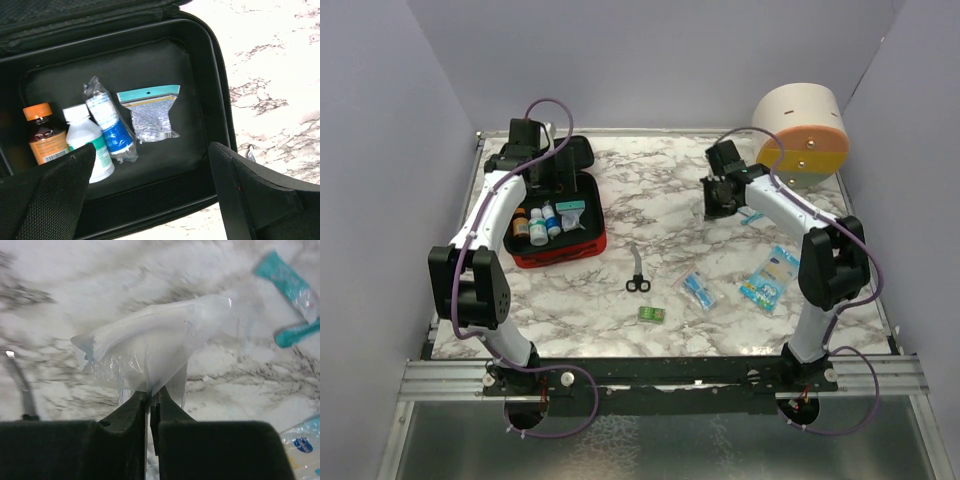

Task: Organize the medicine kit
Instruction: Pick up the medical item at the center of the board, then place the medical item at the medicine box, then pick up the medical item at the center of the board.

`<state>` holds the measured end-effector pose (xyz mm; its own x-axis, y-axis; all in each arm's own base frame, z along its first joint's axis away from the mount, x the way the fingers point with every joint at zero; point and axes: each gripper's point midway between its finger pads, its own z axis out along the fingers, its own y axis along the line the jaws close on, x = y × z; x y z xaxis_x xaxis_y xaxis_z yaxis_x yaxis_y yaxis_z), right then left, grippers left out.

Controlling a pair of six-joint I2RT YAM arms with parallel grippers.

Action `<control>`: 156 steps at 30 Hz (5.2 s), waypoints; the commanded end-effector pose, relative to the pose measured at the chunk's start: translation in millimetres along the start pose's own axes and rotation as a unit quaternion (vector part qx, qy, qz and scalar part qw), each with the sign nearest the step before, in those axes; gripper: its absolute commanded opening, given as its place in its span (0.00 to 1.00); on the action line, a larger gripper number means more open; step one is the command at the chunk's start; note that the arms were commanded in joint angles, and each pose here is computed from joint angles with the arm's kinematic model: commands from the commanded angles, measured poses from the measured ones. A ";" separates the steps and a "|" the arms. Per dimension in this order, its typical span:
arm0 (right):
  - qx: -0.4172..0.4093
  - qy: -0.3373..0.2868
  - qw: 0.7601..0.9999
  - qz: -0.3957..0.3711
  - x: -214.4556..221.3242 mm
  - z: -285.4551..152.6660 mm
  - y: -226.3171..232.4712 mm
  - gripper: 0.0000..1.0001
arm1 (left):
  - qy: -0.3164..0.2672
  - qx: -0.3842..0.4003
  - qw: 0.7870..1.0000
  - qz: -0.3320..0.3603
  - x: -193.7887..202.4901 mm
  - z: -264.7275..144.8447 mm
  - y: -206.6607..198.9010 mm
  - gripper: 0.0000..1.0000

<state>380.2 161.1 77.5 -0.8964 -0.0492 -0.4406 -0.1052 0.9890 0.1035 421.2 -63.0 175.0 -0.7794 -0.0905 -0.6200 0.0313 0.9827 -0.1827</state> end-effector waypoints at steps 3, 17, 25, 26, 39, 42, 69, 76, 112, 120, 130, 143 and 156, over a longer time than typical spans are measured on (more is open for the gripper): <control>-0.078 -0.070 0.993 -0.051 -67.0 -48.8 97.2 0.04 | -0.020 -0.028 0.998 -0.048 -5.8 -16.1 38.7 0.99; -0.301 -0.090 0.943 -0.111 -64.2 -45.2 310.4 0.04 | -0.043 -0.066 0.993 -0.089 4.5 -46.0 88.4 0.99; -0.362 -0.091 0.921 -0.113 -53.3 -36.5 351.5 0.04 | -0.041 -0.063 0.992 -0.098 21.1 -54.3 89.4 0.99; -0.365 -0.091 0.920 -0.112 -53.6 -34.5 353.6 0.04 | -0.041 -0.062 0.992 -0.099 21.8 -54.5 88.9 0.99; -0.334 -0.106 0.933 -0.084 -66.3 32.6 367.3 0.04 | -0.039 -0.053 0.991 -0.118 26.4 -54.0 84.7 0.99; -0.311 -0.107 0.941 -0.082 -64.1 43.6 358.8 0.04 | -0.040 -0.054 0.991 -0.117 28.1 -54.8 84.5 0.99; -0.122 -0.075 0.989 -0.033 -48.8 76.3 280.5 0.04 | -0.036 -0.050 0.992 -0.110 36.0 -56.3 83.6 0.99; -0.111 -0.054 0.992 -0.029 -36.5 80.0 273.8 0.08 | -0.037 -0.048 0.992 -0.107 34.4 -56.3 83.3 0.99; 0.054 -0.174 0.981 0.063 -97.7 -95.1 42.1 0.64 | -0.041 -0.047 0.995 -0.074 30.6 -60.5 84.2 0.99; 0.121 -0.111 0.973 0.165 -28.2 -94.2 -48.1 0.70 | -0.047 -0.033 0.997 -0.061 18.5 -59.0 77.4 0.99; 0.098 -0.084 0.970 0.206 10.7 -89.5 -57.6 0.76 | -0.053 -0.040 0.997 -0.041 5.6 -57.0 71.4 0.99; -0.034 -0.071 0.991 0.107 3.4 -91.9 -10.6 0.85 | -0.071 -0.058 0.996 0.012 1.0 -79.1 76.0 0.99; -0.001 0.017 1.000 -0.007 97.1 -68.3 46.5 0.83 | -0.024 -0.016 1.000 0.011 7.7 -73.7 62.7 0.99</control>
<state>275.6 192.8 118.9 -0.8860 -0.0835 -0.4561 -0.1656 0.9758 0.1431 369.7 13.7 206.1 -0.7451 -0.0922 -0.6605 -0.0007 0.9905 -0.1375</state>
